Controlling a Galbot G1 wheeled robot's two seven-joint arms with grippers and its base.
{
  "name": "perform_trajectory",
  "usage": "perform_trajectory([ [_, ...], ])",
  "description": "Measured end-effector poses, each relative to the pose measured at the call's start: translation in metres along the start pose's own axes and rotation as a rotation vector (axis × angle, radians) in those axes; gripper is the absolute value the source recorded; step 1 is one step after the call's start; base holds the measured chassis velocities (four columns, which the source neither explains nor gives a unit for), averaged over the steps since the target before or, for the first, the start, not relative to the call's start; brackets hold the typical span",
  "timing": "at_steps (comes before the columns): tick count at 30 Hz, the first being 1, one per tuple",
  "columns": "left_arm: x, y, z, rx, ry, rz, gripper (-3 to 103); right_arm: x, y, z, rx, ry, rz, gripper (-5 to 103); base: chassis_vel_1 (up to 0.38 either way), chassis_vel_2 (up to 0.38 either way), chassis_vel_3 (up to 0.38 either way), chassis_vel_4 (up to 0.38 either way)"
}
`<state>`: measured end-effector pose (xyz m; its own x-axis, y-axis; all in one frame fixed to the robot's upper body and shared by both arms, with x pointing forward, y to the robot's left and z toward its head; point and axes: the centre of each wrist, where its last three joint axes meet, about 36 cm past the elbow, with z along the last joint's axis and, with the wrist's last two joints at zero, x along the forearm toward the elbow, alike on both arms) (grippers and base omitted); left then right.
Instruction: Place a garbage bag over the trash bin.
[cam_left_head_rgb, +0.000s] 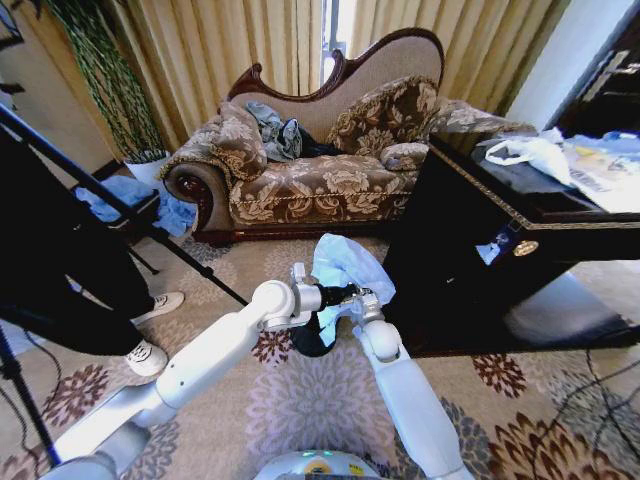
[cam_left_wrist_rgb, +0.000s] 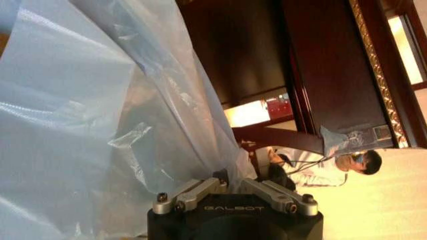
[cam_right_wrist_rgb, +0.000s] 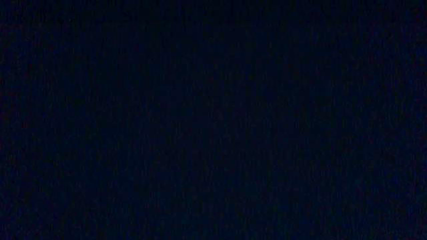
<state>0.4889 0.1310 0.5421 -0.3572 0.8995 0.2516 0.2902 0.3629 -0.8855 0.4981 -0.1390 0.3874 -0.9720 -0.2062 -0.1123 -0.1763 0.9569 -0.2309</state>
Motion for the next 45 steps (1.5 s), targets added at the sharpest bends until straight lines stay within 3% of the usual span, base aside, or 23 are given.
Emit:
perform_trajectory([
  [9,0.026,-0.003,-0.024,0.004,-0.092,0.019,0,0.013,-0.016,0.023,0.082,-0.006,-0.007,0,0.000,0.000,0.000,0.000],
  [17,0.039,-0.004,-0.022,0.002,-0.098,0.024,0,-0.002,-0.006,0.032,0.106,-0.012,0.023,0,0.000,0.000,0.000,0.000],
  [23,0.050,-0.007,-0.015,0.002,-0.107,0.027,0,-0.012,-0.005,0.035,0.167,-0.020,0.069,0,0.000,0.000,0.000,0.000],
  [26,0.064,-0.008,-0.015,0.005,-0.133,0.023,0,-0.011,-0.023,0.034,0.250,-0.023,0.100,0,0.000,0.000,0.000,0.000],
  [27,0.064,-0.008,-0.015,0.005,-0.133,0.023,0,-0.011,-0.023,0.034,0.250,-0.023,0.100,0,0.000,0.000,0.000,0.000],
  [30,0.078,-0.008,-0.013,0.010,-0.163,0.014,0,-0.006,-0.047,0.036,0.353,-0.030,0.119,0,0.000,0.000,0.000,0.000],
  [34,0.086,-0.009,-0.011,0.015,-0.181,0.011,0,0.001,-0.064,0.035,0.407,-0.033,0.130,0,0.000,0.000,0.000,0.000],
  [41,0.108,-0.008,0.010,0.045,-0.236,-0.002,0,0.034,-0.119,0.022,0.554,-0.041,0.123,0,0.000,0.000,0.000,0.000],
  [45,0.115,-0.006,0.027,0.060,-0.248,-0.012,0,0.053,-0.128,0.010,0.592,-0.052,0.096,0,0.000,0.000,0.000,0.000],
])
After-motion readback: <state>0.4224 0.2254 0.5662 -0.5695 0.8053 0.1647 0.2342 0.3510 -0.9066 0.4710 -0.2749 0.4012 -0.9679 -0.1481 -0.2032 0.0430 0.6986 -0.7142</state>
